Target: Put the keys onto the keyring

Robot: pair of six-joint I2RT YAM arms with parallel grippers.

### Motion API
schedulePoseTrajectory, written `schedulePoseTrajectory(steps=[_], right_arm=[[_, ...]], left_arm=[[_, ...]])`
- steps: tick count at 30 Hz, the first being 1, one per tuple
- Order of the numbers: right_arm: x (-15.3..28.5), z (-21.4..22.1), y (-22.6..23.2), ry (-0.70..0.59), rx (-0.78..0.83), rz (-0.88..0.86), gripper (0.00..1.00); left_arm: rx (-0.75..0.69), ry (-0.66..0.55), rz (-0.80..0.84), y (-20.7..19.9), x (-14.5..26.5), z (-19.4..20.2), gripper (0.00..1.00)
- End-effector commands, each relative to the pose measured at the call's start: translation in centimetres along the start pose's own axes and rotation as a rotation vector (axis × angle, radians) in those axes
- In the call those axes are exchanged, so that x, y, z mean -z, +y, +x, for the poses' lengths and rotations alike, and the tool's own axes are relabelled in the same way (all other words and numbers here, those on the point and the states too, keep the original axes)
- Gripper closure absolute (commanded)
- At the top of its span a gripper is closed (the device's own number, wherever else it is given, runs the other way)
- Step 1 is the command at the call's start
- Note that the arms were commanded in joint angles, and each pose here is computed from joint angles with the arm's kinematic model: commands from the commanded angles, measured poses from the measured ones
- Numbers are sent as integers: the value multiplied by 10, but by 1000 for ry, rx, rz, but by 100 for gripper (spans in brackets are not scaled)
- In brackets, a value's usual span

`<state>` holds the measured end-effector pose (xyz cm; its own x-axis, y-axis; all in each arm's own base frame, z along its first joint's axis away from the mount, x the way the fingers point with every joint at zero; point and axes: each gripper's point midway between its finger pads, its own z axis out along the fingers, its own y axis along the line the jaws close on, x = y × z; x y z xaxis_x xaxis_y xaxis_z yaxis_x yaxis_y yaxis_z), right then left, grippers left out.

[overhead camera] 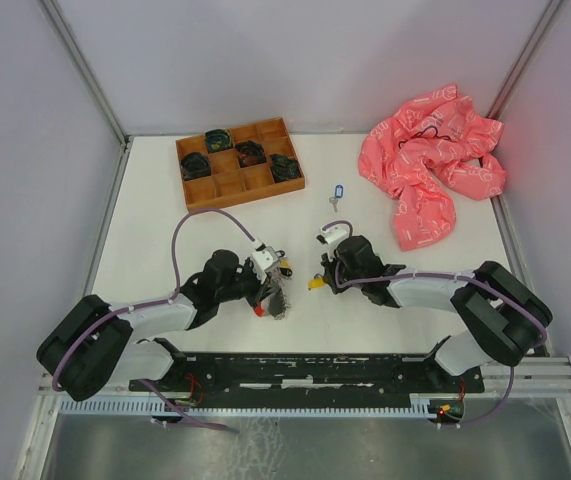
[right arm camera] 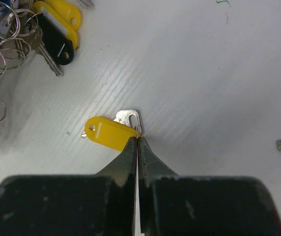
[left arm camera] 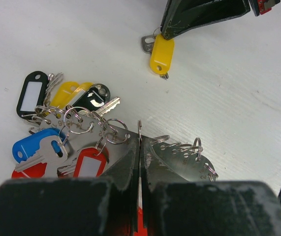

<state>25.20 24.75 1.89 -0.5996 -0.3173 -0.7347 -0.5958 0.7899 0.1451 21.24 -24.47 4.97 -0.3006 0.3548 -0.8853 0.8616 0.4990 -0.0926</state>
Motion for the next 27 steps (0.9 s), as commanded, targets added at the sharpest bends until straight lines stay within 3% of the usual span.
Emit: schedulePoseTrajectory(steps=[1, 13, 21, 27], right_arm=[[2, -14, 3, -41, 26, -21, 99], [44, -61, 27, -96, 184, -104, 99], [52, -42, 57, -20, 508, -213, 99], [52, -32, 79, -130, 624, -346, 99]], left_arm=[[-69, -92, 27, 1, -4, -32, 97], [-176, -166, 69, -5, -5, -40, 97], [-352, -198, 151, -14, -11, -35, 97], [-490, -222, 171, -23, -6, -24, 97]])
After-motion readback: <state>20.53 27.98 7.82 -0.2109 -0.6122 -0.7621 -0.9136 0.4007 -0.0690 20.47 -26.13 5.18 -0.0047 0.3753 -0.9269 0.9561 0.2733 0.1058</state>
